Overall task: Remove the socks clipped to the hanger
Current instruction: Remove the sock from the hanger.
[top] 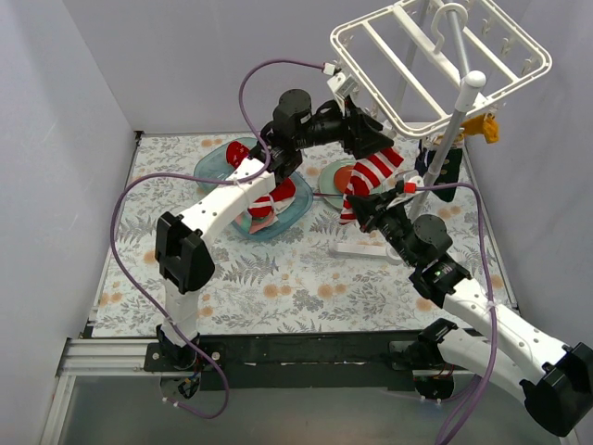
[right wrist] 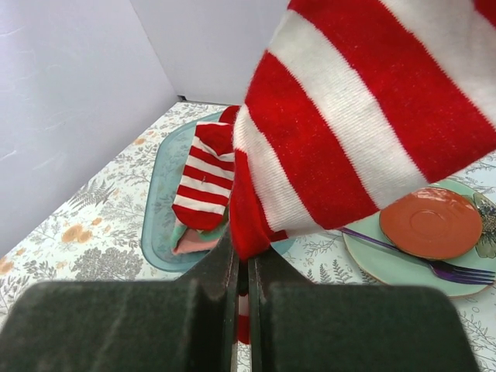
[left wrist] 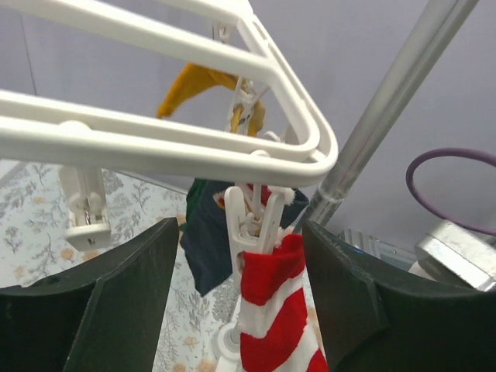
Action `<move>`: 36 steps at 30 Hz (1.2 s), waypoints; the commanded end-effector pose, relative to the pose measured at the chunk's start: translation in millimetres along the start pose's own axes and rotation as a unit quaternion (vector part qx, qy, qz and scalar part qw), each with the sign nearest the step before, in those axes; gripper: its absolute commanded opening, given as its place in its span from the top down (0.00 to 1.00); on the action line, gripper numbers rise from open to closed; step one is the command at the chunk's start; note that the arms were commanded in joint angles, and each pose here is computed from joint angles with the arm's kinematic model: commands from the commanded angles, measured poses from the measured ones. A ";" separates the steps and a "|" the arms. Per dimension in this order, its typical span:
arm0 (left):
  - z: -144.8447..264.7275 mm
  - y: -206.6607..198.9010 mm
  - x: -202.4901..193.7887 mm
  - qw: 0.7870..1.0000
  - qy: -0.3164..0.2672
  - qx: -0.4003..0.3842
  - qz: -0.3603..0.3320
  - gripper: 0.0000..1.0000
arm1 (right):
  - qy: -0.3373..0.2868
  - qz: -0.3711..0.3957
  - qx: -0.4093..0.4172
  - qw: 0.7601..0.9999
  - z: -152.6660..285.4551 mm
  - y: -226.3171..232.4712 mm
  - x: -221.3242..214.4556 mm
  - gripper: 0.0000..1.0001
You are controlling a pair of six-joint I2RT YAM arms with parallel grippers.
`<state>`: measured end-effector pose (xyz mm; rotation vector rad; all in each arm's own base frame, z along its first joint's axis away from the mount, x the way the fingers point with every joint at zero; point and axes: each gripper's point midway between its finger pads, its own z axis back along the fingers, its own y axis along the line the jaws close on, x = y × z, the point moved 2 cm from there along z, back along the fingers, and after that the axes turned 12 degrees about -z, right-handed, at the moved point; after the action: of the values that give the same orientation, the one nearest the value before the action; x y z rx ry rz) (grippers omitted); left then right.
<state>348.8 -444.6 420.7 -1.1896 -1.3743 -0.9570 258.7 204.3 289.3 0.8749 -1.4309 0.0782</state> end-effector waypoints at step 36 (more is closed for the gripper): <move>15.0 3.2 6.9 0.989 0.036 -0.015 0.140 0.33 | -0.026 -0.034 0.210 0.977 11.3 64.2 13.0 0.99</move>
<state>353.9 -434.3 408.9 -1.3239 -1.0731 -0.8033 223.8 235.3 313.6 1.2155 -1.4213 0.2870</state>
